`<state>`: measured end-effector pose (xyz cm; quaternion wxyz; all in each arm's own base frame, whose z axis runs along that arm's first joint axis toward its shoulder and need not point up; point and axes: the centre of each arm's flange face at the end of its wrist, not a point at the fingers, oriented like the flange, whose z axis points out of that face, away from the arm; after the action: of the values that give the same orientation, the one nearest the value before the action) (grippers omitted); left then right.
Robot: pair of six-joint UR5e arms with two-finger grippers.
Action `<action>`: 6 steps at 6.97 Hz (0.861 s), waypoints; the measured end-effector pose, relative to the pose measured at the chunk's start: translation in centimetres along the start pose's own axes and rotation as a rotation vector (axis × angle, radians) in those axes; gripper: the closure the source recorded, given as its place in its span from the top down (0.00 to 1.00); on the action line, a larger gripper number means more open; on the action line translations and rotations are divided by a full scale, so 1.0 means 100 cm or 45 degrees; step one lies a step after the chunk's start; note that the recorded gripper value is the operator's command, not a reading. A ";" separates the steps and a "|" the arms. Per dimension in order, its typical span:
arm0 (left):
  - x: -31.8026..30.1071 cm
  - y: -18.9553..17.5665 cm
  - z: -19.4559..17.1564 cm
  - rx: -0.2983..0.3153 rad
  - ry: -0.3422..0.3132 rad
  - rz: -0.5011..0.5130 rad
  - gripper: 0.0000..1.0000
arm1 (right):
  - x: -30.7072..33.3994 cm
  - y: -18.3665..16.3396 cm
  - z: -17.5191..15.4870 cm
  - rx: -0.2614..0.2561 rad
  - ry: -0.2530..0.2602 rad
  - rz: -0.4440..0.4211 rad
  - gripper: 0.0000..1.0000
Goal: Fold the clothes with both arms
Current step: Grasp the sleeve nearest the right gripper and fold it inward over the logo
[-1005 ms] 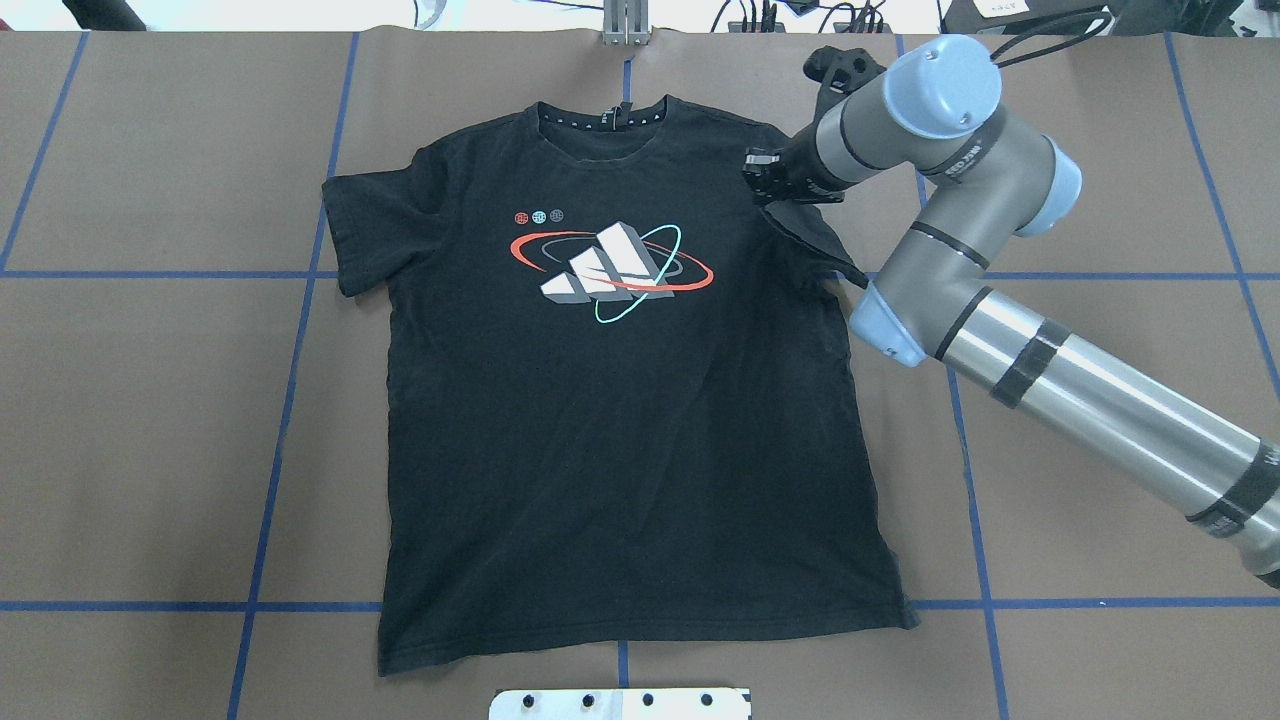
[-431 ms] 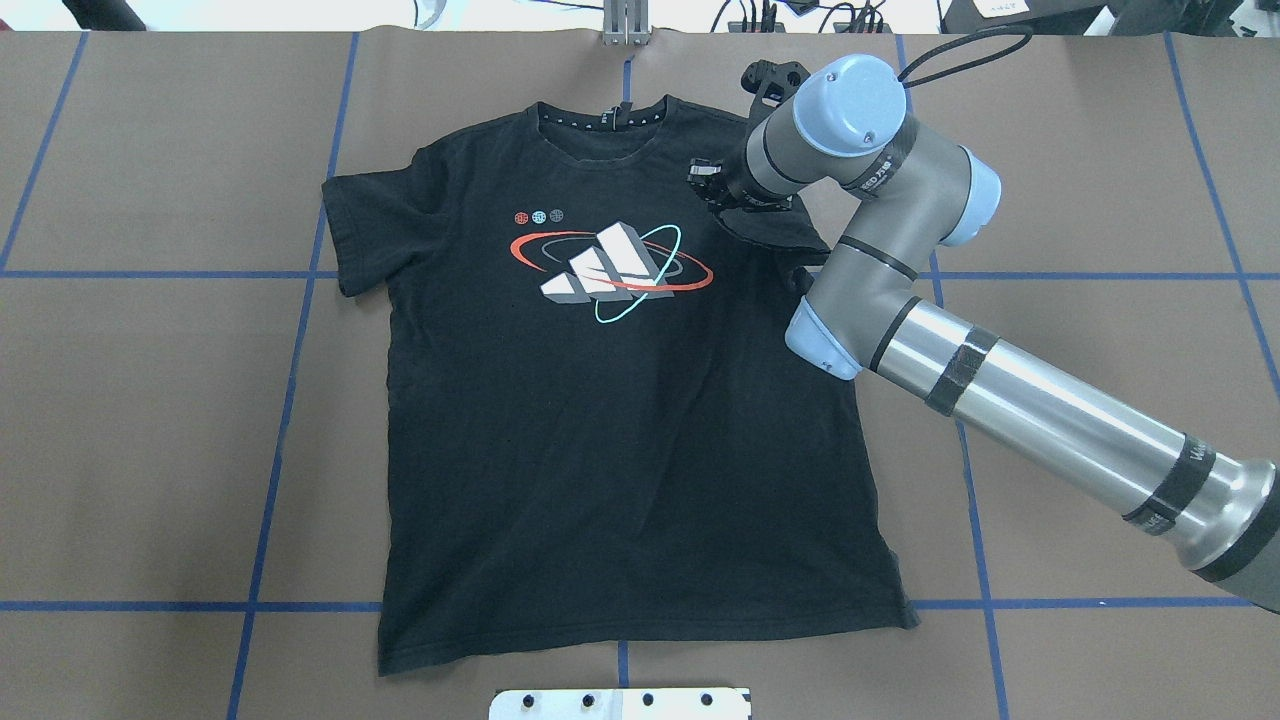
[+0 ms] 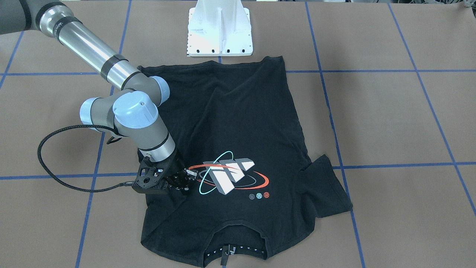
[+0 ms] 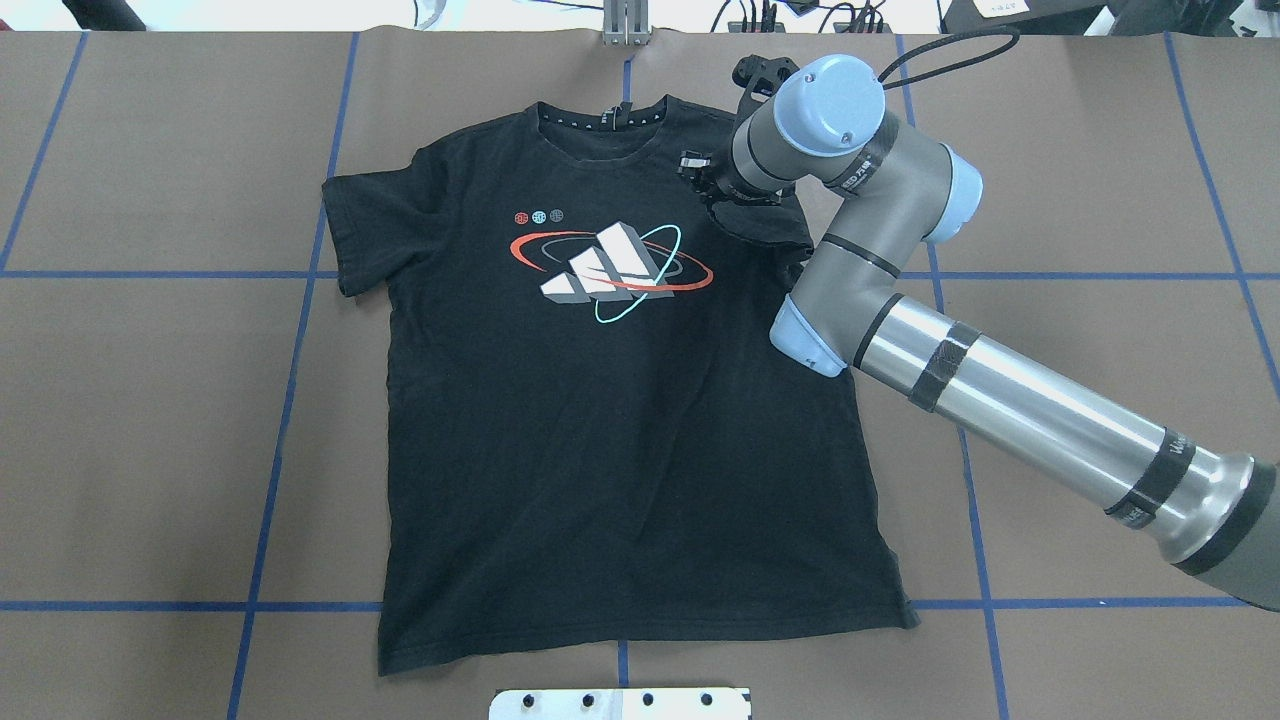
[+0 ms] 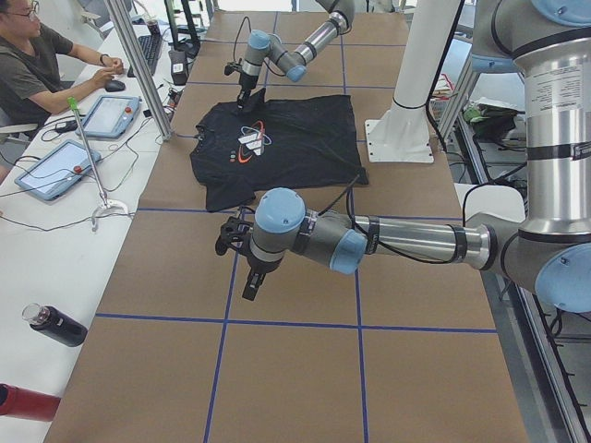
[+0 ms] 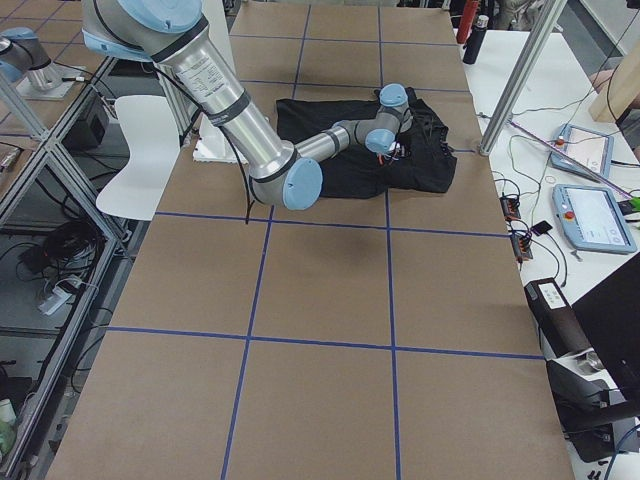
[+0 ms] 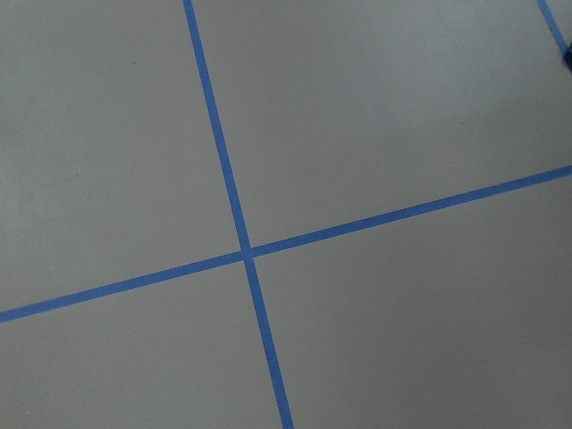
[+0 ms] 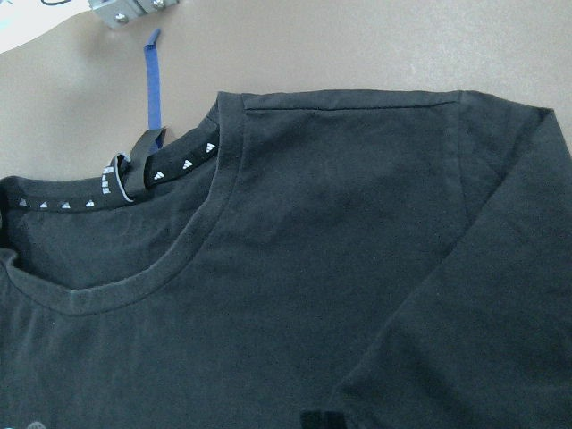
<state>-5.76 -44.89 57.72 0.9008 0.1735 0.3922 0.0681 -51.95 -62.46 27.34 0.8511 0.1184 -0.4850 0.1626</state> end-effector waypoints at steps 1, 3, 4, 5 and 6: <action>0.001 0.000 -0.001 0.001 0.000 0.001 1.00 | -0.006 0.000 -0.002 0.004 -0.008 0.028 0.00; 0.002 -0.001 -0.001 0.003 0.000 0.003 1.00 | -0.022 -0.001 -0.004 0.020 -0.022 0.087 0.00; 0.002 -0.001 -0.002 0.004 0.000 0.004 1.00 | -0.028 -0.002 -0.004 0.026 -0.024 0.102 0.00; 0.003 -0.002 -0.004 0.007 0.000 0.006 1.00 | -0.030 -0.003 -0.003 0.037 -0.021 0.108 0.10; 0.004 -0.002 -0.005 0.009 0.000 0.007 1.00 | -0.033 -0.004 -0.002 0.049 -0.018 0.114 0.99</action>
<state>-5.80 -44.86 57.05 0.9001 0.1776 0.3919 0.0692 -53.16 -63.32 24.38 0.8370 0.1141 -0.4925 0.2092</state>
